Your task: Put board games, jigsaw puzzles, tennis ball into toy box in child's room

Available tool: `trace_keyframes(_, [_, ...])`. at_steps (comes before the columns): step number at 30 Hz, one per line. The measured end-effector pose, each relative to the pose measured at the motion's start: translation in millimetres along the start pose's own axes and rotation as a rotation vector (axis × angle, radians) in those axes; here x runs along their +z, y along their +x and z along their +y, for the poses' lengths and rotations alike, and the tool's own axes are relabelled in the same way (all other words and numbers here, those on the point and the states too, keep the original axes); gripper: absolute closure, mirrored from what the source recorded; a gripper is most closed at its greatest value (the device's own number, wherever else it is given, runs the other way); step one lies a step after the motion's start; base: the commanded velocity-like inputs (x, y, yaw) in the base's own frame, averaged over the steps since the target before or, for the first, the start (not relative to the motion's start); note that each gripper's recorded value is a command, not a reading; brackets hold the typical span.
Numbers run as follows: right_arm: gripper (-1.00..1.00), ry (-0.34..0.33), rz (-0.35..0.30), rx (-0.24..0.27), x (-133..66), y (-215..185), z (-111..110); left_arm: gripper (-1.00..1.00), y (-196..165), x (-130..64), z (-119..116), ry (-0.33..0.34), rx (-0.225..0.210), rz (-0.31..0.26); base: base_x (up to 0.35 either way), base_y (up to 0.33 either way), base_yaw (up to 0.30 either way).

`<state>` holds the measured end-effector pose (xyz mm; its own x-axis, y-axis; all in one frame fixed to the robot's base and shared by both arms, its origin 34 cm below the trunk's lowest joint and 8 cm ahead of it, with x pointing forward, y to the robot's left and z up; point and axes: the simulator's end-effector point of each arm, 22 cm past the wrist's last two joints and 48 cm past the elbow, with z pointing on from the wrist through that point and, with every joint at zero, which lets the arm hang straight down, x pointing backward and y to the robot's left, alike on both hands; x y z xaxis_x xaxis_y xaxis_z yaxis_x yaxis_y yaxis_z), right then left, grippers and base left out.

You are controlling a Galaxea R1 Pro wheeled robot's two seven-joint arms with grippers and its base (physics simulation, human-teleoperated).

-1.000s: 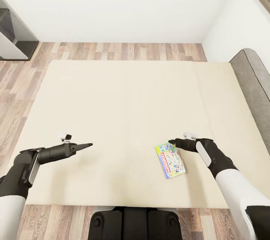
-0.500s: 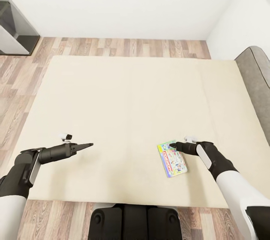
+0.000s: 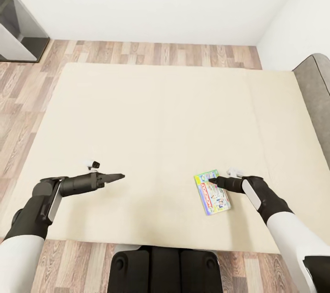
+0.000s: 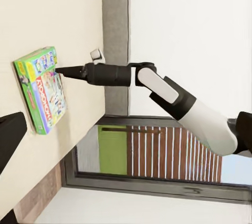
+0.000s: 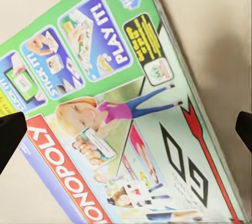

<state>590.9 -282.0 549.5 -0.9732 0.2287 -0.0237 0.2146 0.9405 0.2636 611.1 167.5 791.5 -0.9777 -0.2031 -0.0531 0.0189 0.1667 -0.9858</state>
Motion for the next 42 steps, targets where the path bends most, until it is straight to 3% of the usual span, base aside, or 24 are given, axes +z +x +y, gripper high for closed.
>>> trace_keyframes(7, [-1.0,0.01,0.003,0.003,-1.4,2,-8,-1.0,-8,10.0,-19,0.016,0.016,0.019,0.0,0.0,-0.03])
trace_keyframes(16, [-1.0,0.01,0.002,0.002,-1.2,2,-8,-1.0,-8,11.1,-21,0.012,0.022,0.025,0.0,0.0,-0.141])
trace_keyframes(42, [-1.0,0.005,0.003,0.002,0.9,3,-5,-1.0,-6,11.6,-18,0.01,0.018,0.029,0.0,0.0,-0.005])
